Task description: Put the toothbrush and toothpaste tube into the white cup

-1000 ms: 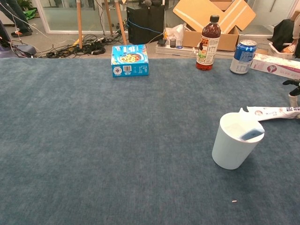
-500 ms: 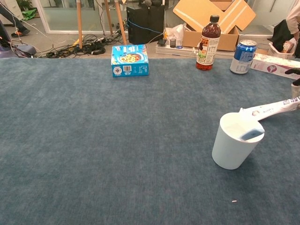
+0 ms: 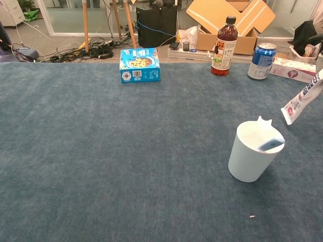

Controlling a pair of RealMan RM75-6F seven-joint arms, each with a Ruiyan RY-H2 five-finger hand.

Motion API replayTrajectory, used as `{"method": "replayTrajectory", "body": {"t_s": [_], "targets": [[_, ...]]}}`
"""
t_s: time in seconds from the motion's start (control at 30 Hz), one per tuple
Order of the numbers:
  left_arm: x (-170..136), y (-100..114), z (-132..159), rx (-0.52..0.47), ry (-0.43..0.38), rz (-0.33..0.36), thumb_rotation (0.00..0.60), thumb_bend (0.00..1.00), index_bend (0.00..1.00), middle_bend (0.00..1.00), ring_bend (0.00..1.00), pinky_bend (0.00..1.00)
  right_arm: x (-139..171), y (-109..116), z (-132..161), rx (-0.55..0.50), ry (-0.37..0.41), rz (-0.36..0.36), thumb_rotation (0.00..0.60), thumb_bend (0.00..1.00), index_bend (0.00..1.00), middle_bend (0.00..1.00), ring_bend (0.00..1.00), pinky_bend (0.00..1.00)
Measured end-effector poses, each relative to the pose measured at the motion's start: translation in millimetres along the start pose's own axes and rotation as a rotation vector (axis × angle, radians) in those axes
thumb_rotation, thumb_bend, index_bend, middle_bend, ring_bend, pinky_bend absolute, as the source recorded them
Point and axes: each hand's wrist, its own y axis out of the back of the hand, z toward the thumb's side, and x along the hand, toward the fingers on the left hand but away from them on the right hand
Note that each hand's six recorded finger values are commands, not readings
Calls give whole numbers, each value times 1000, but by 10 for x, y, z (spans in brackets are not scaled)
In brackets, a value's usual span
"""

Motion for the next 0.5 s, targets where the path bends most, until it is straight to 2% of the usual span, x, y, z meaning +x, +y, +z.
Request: {"method": "replayTrajectory", "body": {"t_s": [0.23, 0.5], "targets": [[-1, 5, -3, -2, 1, 1, 600, 0, 807, 536, 433, 386, 207, 367, 275, -84, 95, -71, 600, 354, 612, 1, 0, 0], [-4, 2, 3, 0, -1, 1, 600, 0, 807, 536, 432, 386, 582, 815, 555, -157, 223, -151, 600, 357, 612, 1, 0, 0]]}}
